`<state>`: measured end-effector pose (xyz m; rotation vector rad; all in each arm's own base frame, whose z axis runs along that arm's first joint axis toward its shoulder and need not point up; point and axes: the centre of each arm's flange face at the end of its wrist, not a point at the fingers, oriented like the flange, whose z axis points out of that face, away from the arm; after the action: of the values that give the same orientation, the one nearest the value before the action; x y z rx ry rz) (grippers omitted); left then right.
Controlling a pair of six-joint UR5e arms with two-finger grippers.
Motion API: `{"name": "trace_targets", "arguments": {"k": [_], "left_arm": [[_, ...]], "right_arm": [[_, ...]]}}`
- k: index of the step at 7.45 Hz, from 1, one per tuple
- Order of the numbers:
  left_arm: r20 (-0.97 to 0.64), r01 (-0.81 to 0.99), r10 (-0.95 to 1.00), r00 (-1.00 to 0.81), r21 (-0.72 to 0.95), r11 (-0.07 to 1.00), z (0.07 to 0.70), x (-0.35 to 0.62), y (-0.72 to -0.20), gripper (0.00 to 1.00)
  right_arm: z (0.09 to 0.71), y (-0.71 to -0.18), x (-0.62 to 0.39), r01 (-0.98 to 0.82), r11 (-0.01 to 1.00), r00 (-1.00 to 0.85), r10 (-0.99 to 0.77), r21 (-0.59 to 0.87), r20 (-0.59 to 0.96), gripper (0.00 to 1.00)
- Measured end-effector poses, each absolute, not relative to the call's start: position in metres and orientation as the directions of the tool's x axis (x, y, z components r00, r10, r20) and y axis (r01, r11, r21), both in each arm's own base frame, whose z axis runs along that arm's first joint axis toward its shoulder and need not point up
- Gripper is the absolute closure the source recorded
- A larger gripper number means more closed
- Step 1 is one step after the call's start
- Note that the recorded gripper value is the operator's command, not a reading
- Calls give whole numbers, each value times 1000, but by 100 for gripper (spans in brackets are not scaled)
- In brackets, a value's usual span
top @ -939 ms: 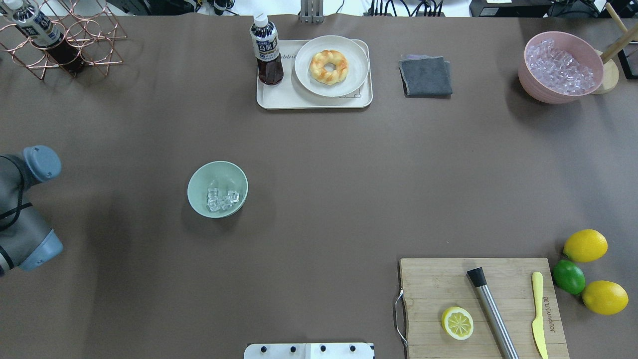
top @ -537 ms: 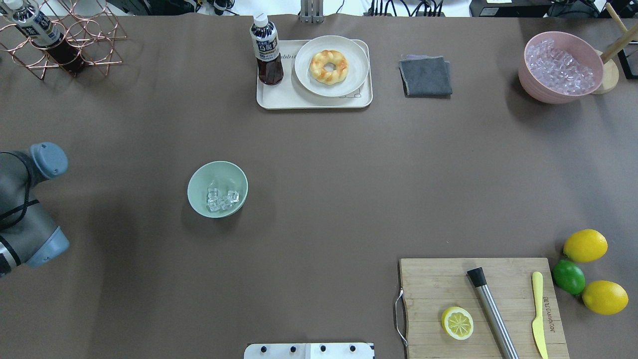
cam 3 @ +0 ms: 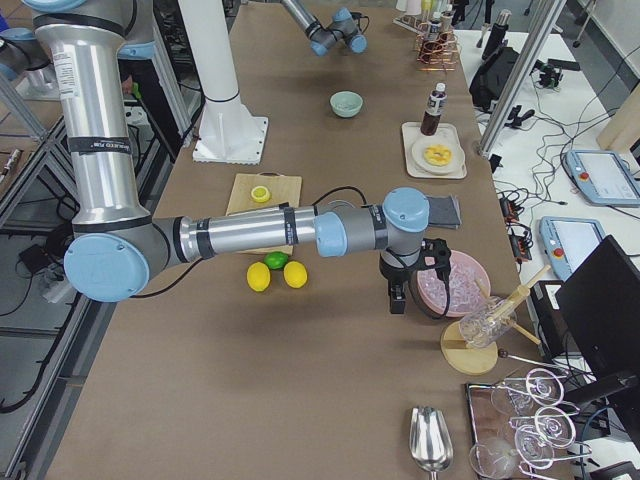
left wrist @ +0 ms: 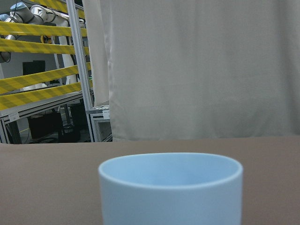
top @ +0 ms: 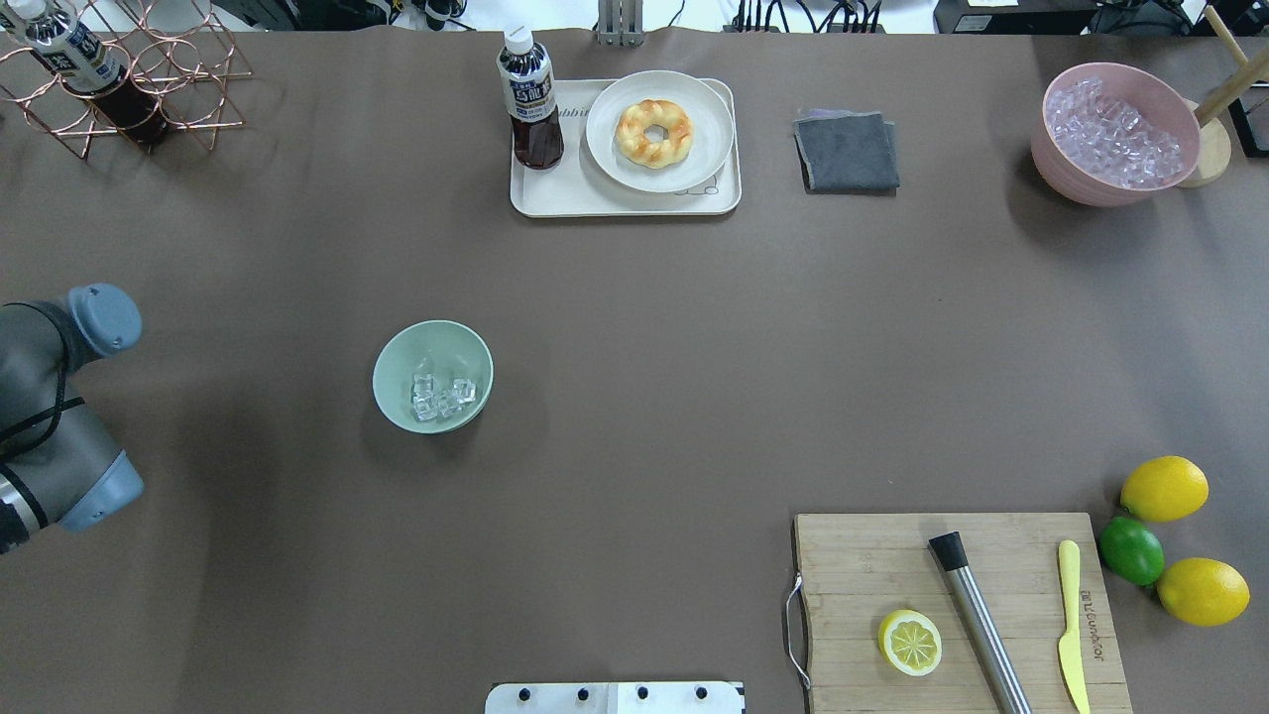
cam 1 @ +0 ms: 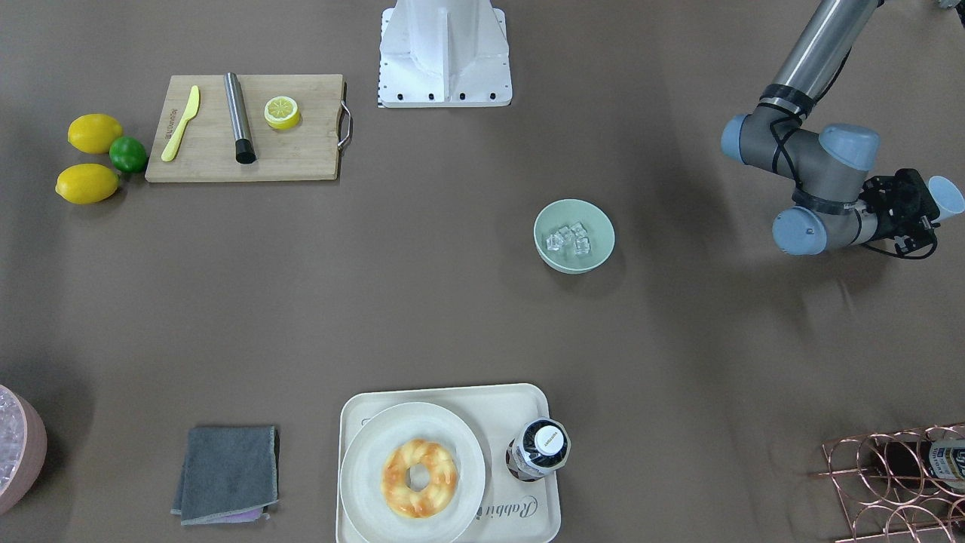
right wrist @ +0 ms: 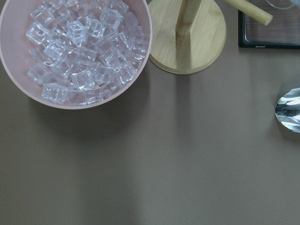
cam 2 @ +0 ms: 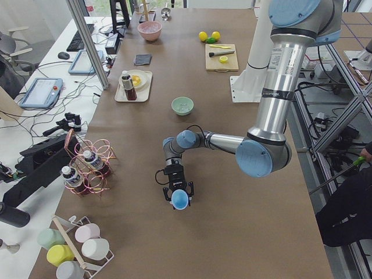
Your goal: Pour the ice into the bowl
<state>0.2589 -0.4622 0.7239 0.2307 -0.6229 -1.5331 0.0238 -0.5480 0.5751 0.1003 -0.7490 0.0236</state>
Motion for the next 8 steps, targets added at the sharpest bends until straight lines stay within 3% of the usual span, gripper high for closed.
{"name": "trace_targets", "arguments": {"k": [4,6,8], "left_arm": [[219,861,-973,-78,507,45,729,270,-468,17],[210,863,-975,-67,503,49,730,280,-465,10],[201,866,-978,-58,497,51,729,288,-464,3]], "right_arm": [[571,-553,20,-59,995,733,-11,80,680,1],[515,-579,-21,-93,995,726,35,48,687,1],[410,-586,-150,-183,983,713,138,-8,687,1]]}}
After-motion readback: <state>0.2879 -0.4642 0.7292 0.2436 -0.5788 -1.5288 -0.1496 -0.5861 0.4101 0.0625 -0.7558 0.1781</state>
